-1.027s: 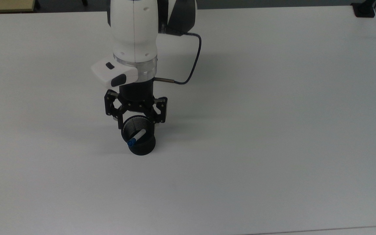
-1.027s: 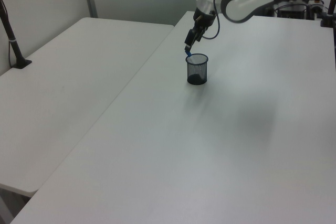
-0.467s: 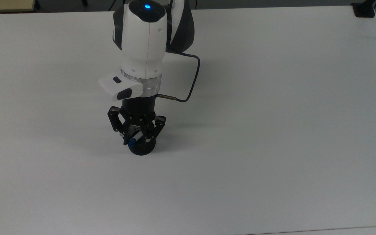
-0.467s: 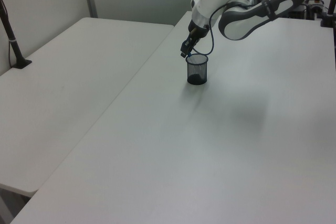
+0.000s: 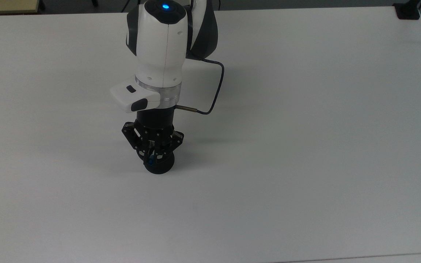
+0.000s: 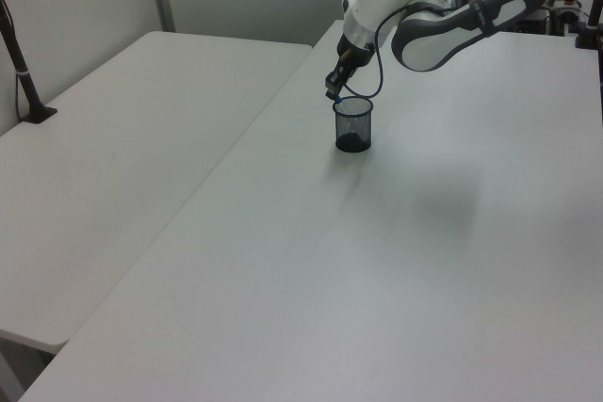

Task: Remove the marker
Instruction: 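Close the gripper on the blue-capped marker inside the cup, then lift the marker straight up out of the mesh cup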

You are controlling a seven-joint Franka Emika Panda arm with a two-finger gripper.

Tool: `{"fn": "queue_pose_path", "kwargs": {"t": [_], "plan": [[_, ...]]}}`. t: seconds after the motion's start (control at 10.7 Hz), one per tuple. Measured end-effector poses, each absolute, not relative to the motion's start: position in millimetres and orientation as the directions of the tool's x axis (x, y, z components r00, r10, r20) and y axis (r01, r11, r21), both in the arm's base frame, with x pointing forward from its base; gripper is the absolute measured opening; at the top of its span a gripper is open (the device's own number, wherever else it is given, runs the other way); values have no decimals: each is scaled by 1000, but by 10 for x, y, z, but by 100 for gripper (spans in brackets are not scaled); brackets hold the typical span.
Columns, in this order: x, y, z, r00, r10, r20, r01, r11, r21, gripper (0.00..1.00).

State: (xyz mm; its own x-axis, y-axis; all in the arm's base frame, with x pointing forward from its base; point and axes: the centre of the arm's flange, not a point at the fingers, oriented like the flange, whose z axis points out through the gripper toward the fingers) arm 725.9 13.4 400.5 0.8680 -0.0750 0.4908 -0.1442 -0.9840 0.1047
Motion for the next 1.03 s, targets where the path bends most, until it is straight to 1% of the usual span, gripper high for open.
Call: {"fn": "queue_pose_path", "kwargs": {"t": [0.19,0.37,0.84,1.03], "plan": [[7267,133,4028,864,-87,496,-155,-983,98,17],[7282,132,4162,842,-142,520,-205,-977,65,17],[7172,-65,4979,734,-291,614,-340,-940,-39,17],[7095,-67,5186,731,-298,614,-352,-935,-36,17]]}}
